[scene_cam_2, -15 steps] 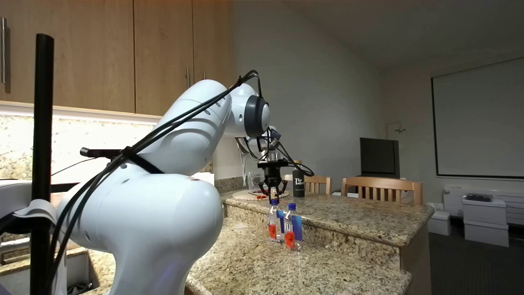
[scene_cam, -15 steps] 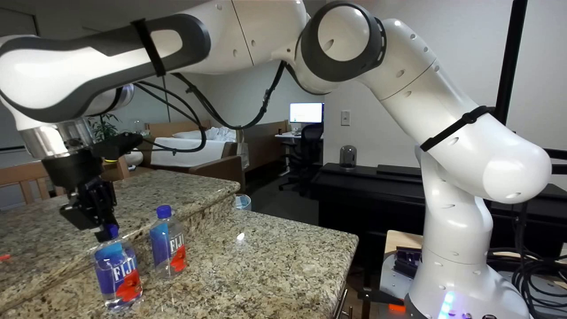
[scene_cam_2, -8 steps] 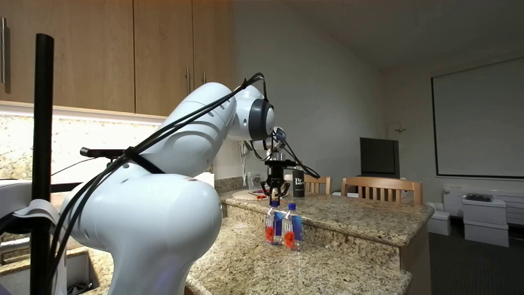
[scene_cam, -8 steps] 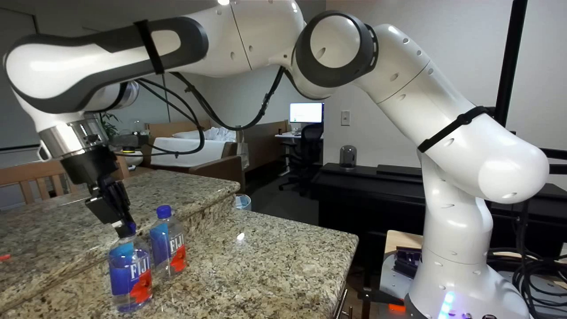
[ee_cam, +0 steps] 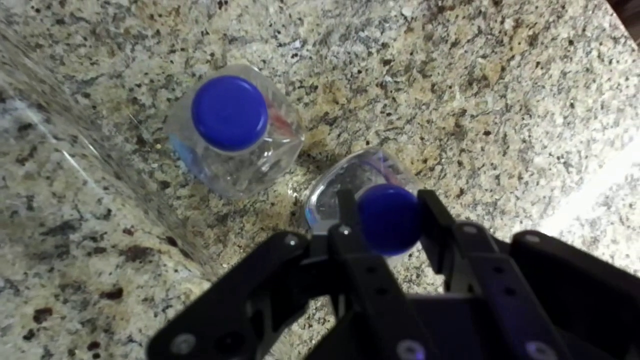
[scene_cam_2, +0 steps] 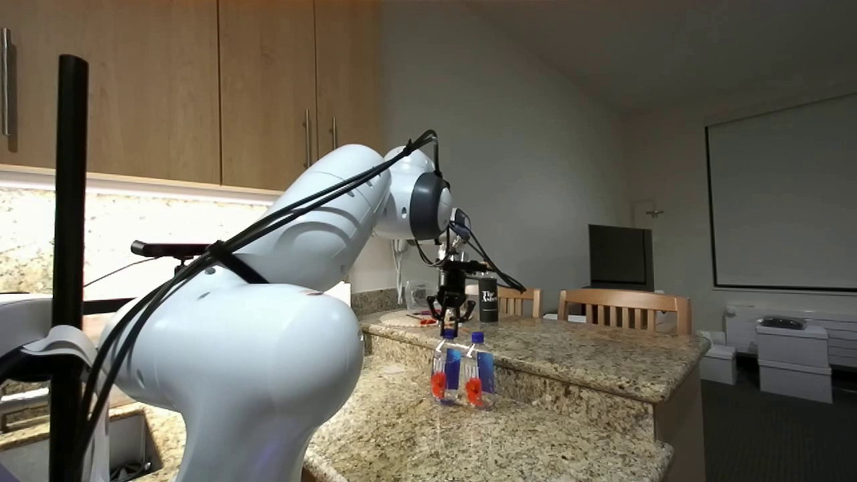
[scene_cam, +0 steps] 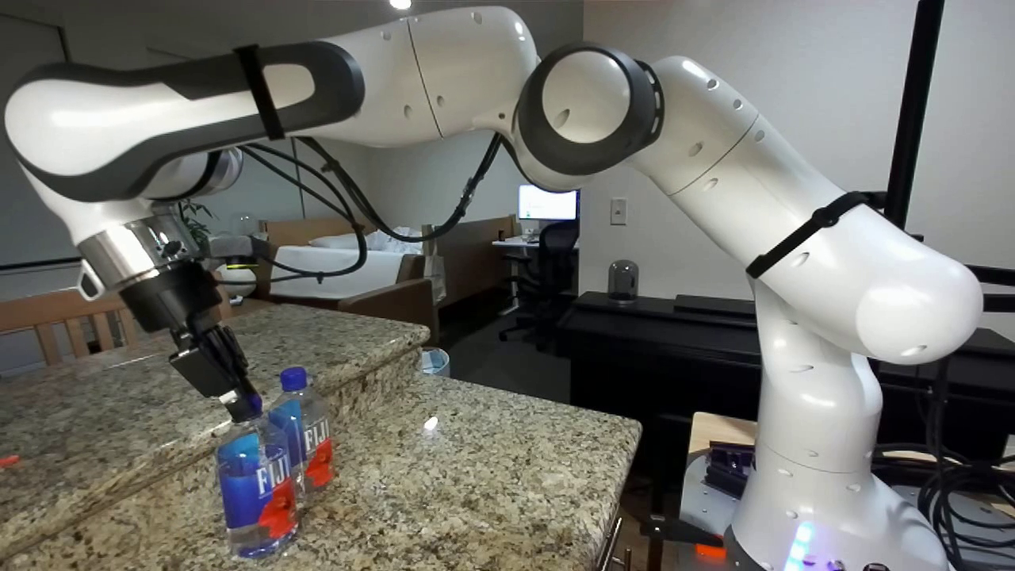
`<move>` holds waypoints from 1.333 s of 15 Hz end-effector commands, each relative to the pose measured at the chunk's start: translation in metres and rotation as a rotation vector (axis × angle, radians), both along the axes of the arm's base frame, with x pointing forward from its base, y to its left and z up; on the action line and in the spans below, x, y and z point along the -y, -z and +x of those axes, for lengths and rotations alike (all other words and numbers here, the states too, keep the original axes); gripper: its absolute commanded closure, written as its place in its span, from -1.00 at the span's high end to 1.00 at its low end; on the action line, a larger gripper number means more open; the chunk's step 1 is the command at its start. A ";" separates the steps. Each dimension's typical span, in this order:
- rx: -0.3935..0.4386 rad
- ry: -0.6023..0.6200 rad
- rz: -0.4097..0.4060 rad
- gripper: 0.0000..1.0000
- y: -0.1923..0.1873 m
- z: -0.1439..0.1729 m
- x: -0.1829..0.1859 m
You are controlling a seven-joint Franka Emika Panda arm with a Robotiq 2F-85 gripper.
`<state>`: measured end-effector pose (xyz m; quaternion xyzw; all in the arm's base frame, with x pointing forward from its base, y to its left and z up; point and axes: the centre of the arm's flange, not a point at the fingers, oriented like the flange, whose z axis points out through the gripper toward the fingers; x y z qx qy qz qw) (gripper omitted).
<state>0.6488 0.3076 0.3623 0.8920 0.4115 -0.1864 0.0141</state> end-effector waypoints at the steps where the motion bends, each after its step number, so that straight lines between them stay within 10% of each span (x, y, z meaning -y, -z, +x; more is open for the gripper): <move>1: 0.008 -0.014 -0.004 -0.83 -0.009 0.011 -0.008; 20: 0.079 -0.011 -0.040 -0.83 -0.039 0.011 -0.011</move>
